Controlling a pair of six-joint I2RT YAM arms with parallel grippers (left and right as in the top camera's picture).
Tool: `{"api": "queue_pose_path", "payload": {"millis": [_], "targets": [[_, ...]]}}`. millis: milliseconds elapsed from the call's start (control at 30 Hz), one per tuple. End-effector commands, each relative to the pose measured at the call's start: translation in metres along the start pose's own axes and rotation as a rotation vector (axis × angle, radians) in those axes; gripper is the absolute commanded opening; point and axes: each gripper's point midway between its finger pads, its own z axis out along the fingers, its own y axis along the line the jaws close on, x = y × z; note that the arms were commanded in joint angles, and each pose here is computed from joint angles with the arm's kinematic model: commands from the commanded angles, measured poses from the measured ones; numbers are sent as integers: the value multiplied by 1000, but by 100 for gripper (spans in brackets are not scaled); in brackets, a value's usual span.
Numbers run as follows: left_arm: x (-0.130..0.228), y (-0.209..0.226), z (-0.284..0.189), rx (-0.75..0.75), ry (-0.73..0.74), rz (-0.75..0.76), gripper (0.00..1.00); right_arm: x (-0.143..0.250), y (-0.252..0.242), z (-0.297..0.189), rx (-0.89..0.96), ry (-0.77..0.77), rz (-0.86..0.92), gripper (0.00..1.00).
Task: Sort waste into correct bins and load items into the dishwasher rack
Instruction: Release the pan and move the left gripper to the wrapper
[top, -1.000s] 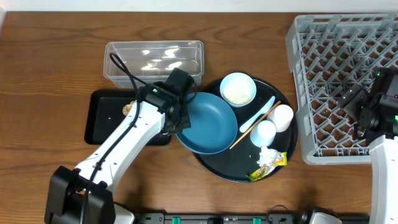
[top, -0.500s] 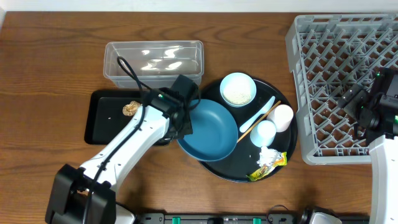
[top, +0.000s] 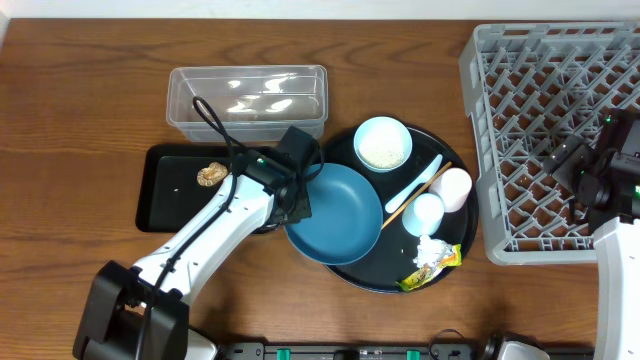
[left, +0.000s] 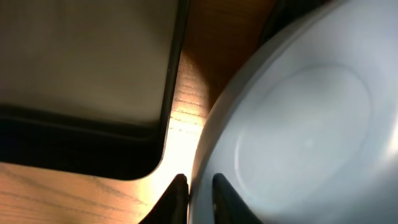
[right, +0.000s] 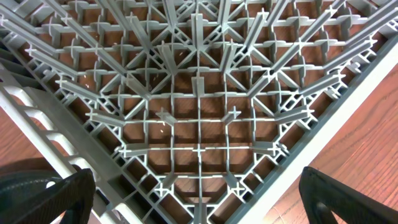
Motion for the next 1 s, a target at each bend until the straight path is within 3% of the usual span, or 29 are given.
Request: {"api": "queue_pose_path", "payload": {"millis": [0, 33, 433, 733, 867, 900, 933, 967], "targets": [[-3, -1, -2, 1, -13, 20, 17, -6, -1, -3, 1, -15, 2, 99], [-3, -1, -2, 2, -14, 34, 23, -6, -1, -3, 0, -15, 2, 99], [-15, -11, -25, 31, -47, 104, 25, -6, -1, -3, 1, -15, 2, 99], [-15, -8, -97, 121, -170, 130, 32, -6, -1, -3, 0, -15, 2, 99], [-11, -4, -130, 179, -264, 188, 45, -6, -1, -3, 1, -15, 2, 99], [-10, -2, -136, 190, -283, 197, 58, -6, -1, -3, 1, -15, 2, 99], [-8, 0, -143, 202, -301, 203, 79, -6, -1, -3, 1, -15, 2, 99], [-5, -1, -148, 221, -309, 215, 88, -6, -1, -3, 1, -15, 2, 99]]}}
